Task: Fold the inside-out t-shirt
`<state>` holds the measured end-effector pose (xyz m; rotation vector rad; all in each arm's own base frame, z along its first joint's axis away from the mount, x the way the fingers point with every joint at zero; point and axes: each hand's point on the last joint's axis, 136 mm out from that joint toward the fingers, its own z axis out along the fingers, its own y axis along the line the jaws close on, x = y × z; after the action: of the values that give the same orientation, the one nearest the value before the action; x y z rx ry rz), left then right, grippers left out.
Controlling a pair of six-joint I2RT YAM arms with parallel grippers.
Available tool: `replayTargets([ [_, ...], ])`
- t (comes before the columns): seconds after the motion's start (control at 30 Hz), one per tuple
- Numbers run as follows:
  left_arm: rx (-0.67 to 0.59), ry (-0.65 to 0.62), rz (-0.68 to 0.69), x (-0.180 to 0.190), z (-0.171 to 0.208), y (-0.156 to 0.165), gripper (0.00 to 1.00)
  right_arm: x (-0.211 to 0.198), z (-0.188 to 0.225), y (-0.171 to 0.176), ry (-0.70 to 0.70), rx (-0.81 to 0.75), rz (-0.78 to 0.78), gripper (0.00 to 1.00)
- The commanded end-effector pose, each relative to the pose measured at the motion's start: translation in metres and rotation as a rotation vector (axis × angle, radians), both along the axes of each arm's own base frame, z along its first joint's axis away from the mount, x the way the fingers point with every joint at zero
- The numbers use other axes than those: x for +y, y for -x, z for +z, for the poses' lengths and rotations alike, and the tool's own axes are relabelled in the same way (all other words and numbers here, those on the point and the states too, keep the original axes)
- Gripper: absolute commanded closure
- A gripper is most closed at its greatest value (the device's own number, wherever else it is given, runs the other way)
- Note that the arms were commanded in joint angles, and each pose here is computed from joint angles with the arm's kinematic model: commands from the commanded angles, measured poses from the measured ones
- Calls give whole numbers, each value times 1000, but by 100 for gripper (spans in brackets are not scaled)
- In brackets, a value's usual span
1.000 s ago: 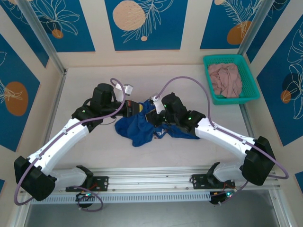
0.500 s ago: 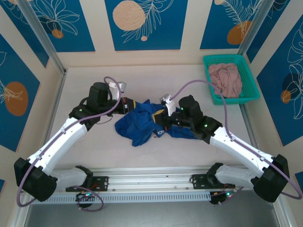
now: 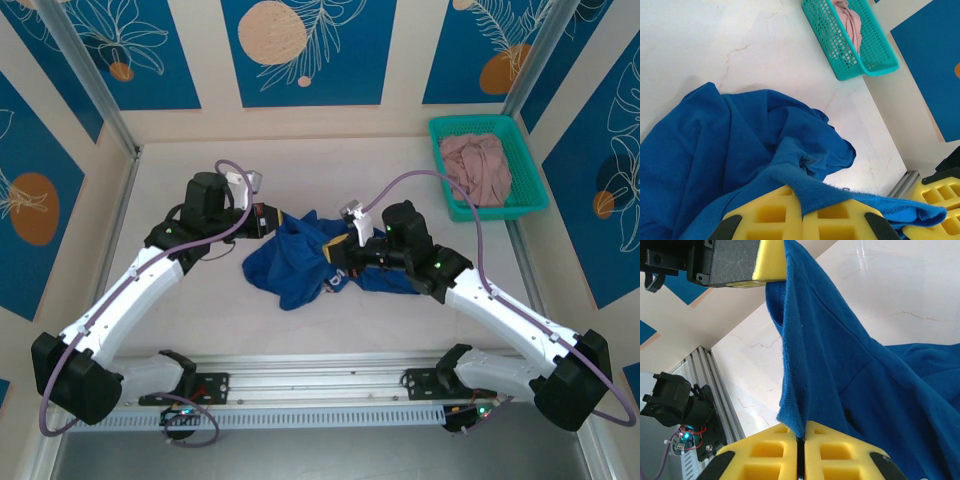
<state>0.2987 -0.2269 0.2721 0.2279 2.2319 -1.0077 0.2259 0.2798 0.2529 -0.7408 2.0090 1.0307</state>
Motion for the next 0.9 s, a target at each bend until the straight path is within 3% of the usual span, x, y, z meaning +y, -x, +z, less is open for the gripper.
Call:
replayTargets([
  [0.0, -9, -19, 8, 5, -5, -6, 100, -2, 5, 9, -29, 18, 31, 93],
  [0.27, -29, -193, 78, 27, -36, -18, 100, -15, 29, 23, -159, 41, 95, 94],
  [0.5, -106, 38, -174, -18, -10, 6, 100, -30, -7, -5, -85, 171, -111, 92],
  [0.6, -141, 77, -196, -22, 0, 10, 100, -39, -24, -14, -8, 186, -197, 90],
  [0.7, -155, 89, -210, -23, 4, 12, 100, -43, -29, -14, 72, 139, -216, 84],
  [0.87, -167, 102, -256, -29, 7, 17, 100, -29, 0, 1, 104, -74, -81, 65],
])
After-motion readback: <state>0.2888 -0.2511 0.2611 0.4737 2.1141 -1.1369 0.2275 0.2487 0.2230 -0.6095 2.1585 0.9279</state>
